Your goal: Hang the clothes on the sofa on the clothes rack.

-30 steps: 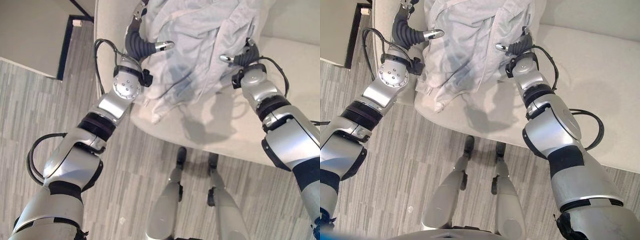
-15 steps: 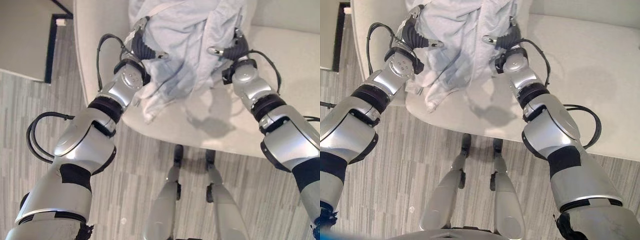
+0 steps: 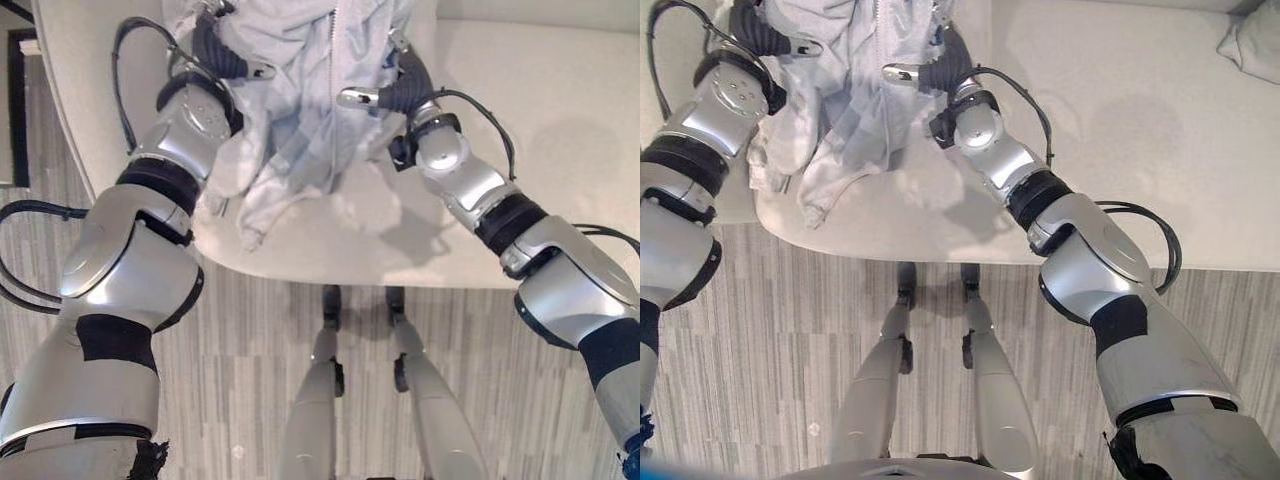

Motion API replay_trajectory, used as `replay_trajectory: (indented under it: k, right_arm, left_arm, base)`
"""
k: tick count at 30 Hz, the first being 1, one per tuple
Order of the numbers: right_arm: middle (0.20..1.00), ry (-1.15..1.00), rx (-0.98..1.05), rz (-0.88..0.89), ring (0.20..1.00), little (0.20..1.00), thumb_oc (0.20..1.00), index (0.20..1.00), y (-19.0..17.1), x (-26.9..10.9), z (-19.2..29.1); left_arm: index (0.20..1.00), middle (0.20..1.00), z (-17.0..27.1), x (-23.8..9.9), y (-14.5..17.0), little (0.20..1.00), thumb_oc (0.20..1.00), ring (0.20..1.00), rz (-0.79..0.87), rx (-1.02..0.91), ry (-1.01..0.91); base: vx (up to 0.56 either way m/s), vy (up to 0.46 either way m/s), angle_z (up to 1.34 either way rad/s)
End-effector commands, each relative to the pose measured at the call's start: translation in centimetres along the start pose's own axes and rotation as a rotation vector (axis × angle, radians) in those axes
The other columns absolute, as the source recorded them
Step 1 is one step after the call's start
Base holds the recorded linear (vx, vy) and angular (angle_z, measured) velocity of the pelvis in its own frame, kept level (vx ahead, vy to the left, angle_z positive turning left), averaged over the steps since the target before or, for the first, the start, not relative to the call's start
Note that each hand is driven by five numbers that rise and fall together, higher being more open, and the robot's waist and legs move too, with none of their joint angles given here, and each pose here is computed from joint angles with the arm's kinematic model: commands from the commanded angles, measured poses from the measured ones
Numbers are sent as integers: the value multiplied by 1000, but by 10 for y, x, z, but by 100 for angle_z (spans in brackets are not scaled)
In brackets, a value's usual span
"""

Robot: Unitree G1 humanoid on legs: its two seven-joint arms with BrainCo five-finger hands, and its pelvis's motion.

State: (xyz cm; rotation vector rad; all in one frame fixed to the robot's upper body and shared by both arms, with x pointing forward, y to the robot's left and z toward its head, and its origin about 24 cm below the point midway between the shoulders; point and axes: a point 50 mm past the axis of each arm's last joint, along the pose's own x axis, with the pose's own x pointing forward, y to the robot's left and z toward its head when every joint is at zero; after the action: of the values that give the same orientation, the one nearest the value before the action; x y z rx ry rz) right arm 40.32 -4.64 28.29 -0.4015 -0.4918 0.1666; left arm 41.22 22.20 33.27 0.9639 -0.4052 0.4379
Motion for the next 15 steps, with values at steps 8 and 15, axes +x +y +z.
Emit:
replay_trajectory:
  k: [8, 15]
  right_arm:
    - [1000, -33, 110, 16, 1000, 1000, 1000, 1000, 27, 2, 9]
    - [200, 18, 83, -33, 200, 200, 200, 200, 22, 12, 14]
  left_arm:
    - [758, 758, 23, 13, 35, 758, 758, 758, 140, 43, -43]
    - [200, 200, 38, 12, 21, 200, 200, 200, 119, 6, -64]
  base:
    - [-5, 0, 0]
    - [-20, 2, 0]
